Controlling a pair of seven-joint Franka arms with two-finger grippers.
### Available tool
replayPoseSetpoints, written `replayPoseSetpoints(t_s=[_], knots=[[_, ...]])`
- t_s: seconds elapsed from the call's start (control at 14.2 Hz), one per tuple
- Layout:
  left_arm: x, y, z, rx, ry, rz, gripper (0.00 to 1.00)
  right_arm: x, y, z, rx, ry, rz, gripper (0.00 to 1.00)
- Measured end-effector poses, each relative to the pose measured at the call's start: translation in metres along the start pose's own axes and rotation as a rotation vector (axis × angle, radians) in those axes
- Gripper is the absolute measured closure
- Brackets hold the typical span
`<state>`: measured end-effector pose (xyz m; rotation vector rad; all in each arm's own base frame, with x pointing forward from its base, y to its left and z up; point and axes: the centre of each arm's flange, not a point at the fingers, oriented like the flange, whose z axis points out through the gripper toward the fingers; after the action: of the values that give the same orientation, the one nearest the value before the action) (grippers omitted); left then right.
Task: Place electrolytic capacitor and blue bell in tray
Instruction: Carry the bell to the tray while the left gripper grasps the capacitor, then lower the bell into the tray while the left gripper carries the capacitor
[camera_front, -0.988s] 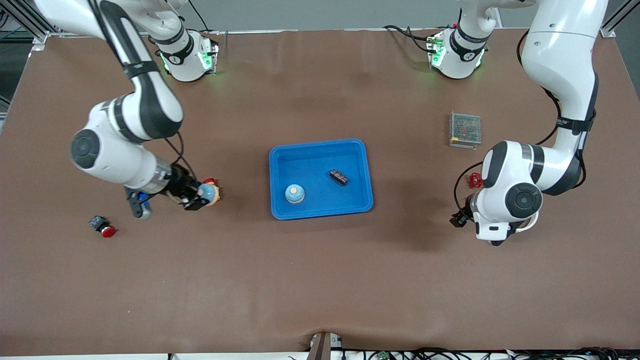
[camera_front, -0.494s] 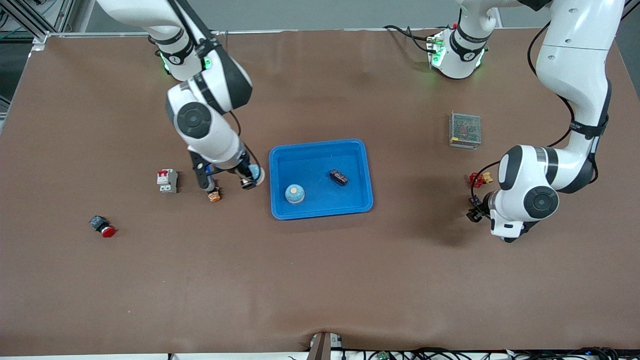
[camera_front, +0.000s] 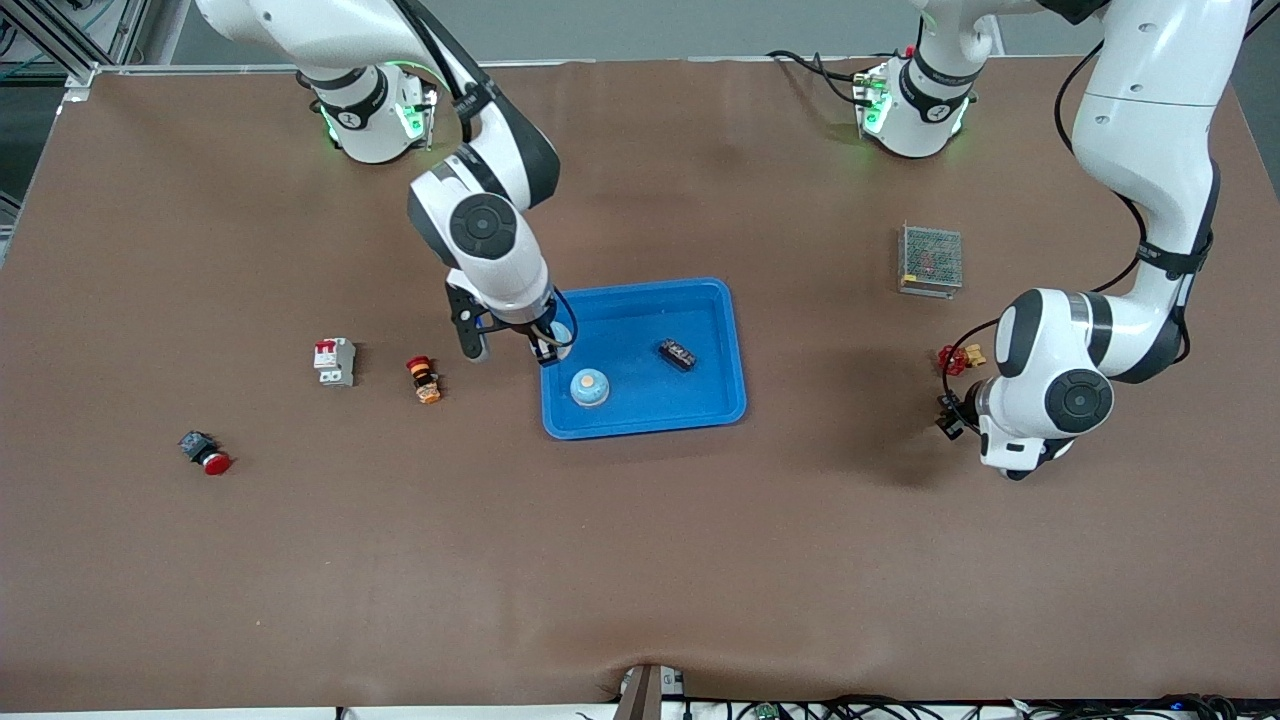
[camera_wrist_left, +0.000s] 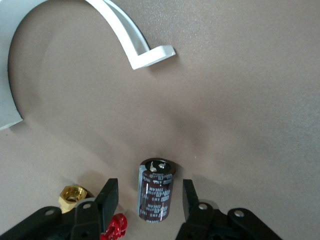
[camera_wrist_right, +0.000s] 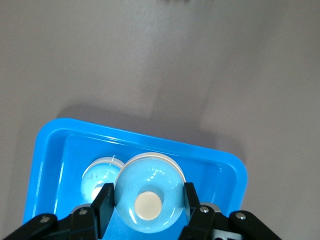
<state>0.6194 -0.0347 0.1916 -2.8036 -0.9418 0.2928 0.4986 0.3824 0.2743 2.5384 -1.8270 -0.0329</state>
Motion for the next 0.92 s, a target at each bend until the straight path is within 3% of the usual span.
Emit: replayPoseSetpoints(t_s=[0.14, 0.21, 0.28, 0.71, 0.92], knots=[[0.001, 0.002, 0.004, -0.007, 0.004, 0.001, 0.56, -0.010, 0.002, 0.025, 0.003, 0.015, -0.001, 0.39], [0.001, 0.003, 0.007, -0.009, 0.005, 0.002, 0.56, -0.015, 0.003, 0.034, 0.000, 0.019, -0.001, 0.39], [0.001, 0.003, 0.008, -0.011, 0.006, 0.002, 0.64, -0.018, 0.004, 0.040, -0.001, 0.022, -0.001, 0.39], [-0.003, 0.015, -0.011, -0.044, 0.032, 0.007, 0.66, -0.042, 0.014, 0.047, 0.003, 0.034, -0.006, 0.39], [-0.024, 0.036, -0.033, -0.079, 0.043, -0.026, 0.66, -0.050, 0.019, 0.059, -0.003, 0.047, -0.011, 0.39]])
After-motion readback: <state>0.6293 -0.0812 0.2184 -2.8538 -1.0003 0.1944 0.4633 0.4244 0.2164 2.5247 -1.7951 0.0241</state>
